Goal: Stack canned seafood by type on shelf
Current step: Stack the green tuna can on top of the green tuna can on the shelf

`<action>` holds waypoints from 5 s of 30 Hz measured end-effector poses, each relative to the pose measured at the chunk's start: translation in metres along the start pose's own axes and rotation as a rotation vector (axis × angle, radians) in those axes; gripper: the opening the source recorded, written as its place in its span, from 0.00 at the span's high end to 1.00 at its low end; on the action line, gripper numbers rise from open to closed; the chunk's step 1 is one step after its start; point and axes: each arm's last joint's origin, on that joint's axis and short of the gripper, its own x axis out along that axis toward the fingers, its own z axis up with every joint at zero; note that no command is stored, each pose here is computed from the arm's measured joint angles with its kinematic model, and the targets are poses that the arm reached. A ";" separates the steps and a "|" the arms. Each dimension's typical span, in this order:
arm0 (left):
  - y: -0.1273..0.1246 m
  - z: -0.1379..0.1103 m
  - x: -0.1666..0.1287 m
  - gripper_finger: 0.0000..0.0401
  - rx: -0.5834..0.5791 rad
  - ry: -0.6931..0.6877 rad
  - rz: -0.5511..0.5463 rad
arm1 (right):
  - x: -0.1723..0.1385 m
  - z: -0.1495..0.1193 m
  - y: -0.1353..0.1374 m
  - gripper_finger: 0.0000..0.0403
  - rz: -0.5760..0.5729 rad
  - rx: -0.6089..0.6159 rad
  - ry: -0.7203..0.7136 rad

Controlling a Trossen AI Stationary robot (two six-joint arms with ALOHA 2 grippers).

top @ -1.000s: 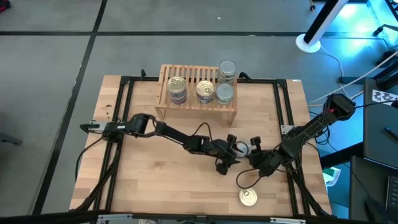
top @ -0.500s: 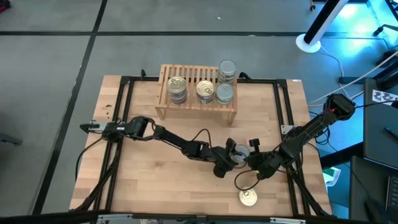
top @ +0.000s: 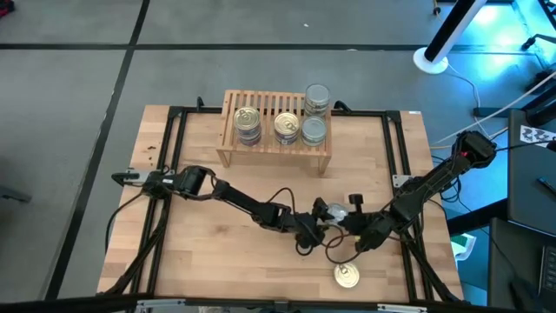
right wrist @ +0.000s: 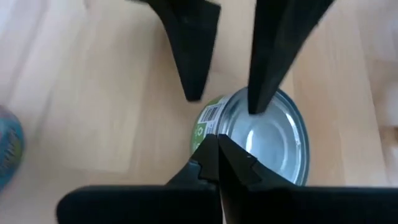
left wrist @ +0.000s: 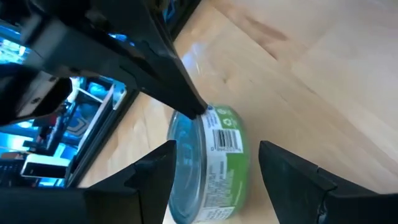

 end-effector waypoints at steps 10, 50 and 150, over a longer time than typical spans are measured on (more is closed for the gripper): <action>-0.001 -0.002 0.000 0.44 0.013 0.033 0.002 | -0.001 0.007 0.002 1.00 -0.001 0.052 -0.076; -0.002 0.007 -0.007 0.67 -0.094 0.049 0.048 | -0.009 0.029 -0.002 0.68 0.079 0.084 -0.047; 0.200 -0.035 -0.085 0.62 0.131 0.498 0.521 | -0.098 0.150 -0.198 0.66 -0.323 -0.325 0.000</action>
